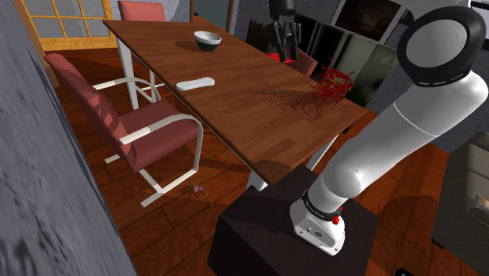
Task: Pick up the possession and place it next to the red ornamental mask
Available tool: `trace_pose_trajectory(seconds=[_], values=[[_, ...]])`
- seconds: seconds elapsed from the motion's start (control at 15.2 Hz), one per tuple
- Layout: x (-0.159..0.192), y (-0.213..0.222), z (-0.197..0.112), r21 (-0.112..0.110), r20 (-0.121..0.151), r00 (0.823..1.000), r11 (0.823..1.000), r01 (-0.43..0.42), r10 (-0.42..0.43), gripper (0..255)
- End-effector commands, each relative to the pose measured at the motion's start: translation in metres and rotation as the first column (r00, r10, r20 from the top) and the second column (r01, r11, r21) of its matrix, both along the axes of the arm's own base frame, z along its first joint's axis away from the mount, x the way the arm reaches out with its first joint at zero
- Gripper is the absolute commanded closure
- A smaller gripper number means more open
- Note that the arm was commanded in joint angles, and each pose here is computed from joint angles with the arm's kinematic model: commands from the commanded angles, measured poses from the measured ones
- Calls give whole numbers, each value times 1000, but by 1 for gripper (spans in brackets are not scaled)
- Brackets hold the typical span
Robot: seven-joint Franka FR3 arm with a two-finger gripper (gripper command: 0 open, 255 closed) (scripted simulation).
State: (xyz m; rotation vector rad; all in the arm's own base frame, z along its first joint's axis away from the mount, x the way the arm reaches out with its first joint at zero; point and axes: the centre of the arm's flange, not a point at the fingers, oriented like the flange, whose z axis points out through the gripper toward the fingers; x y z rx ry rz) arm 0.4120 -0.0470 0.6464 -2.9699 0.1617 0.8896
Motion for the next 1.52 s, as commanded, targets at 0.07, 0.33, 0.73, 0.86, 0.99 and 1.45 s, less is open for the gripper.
trace_pose_trajectory(seconds=[0.07, 0.33, 0.73, 0.86, 0.99, 1.45], values=[[-7, -33, 2, 0, 0, 1000, 1000, 0, 0, 255], [-18, -85, 3, 0, 0, 1000, 1000, 0, 0, 255], [-34, -163, 3, 0, 0, 1000, 1000, 0, 0, 255], [-39, -188, 3, 0, 0, 1000, 1000, 0, 0, 255], [-45, -214, 3, 0, 0, 1000, 1000, 0, 0, 255], [-64, -305, 4, 0, 0, 1000, 1000, 0, 0, 255]])
